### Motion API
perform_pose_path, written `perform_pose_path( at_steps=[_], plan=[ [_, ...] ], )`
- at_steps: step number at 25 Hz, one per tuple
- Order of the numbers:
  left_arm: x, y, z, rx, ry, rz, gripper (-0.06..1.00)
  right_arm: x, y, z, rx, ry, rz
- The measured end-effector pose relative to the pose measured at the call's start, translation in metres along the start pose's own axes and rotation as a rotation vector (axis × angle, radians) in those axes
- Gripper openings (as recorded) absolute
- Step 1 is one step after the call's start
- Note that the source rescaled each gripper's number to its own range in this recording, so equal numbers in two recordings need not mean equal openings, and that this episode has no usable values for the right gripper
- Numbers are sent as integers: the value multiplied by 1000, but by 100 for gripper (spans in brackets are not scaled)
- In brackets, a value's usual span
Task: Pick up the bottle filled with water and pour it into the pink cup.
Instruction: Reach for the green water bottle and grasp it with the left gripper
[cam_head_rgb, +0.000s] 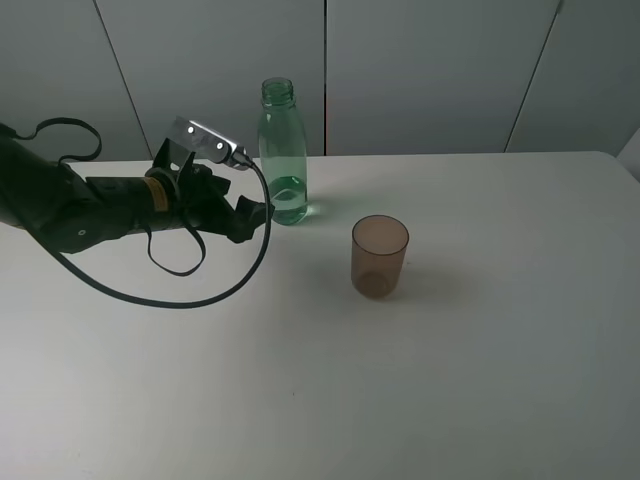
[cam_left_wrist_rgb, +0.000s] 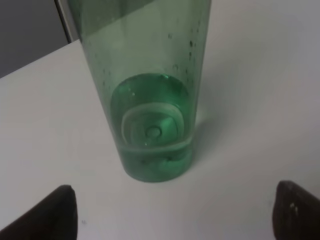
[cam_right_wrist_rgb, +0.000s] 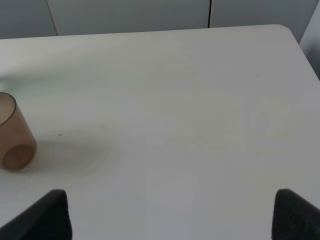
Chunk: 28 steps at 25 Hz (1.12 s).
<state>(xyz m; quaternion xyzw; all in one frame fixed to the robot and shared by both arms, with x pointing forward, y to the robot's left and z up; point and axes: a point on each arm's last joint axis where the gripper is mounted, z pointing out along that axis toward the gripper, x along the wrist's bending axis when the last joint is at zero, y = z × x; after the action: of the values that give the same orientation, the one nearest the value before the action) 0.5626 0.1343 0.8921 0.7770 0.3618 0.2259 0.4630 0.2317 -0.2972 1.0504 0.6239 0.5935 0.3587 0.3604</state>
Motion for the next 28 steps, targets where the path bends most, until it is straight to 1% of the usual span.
perform_pose_path(
  at_steps=[10,19,28],
  plan=[
    [6,6,23,-33,5,0,100,0,0,0,0,0,0],
    [-6,3,44,-30,-31,14,100,0,0,0,0,0,0],
    [-5,10,48,-54,-11,9,100,0,0,0,0,0,0]
  ],
)
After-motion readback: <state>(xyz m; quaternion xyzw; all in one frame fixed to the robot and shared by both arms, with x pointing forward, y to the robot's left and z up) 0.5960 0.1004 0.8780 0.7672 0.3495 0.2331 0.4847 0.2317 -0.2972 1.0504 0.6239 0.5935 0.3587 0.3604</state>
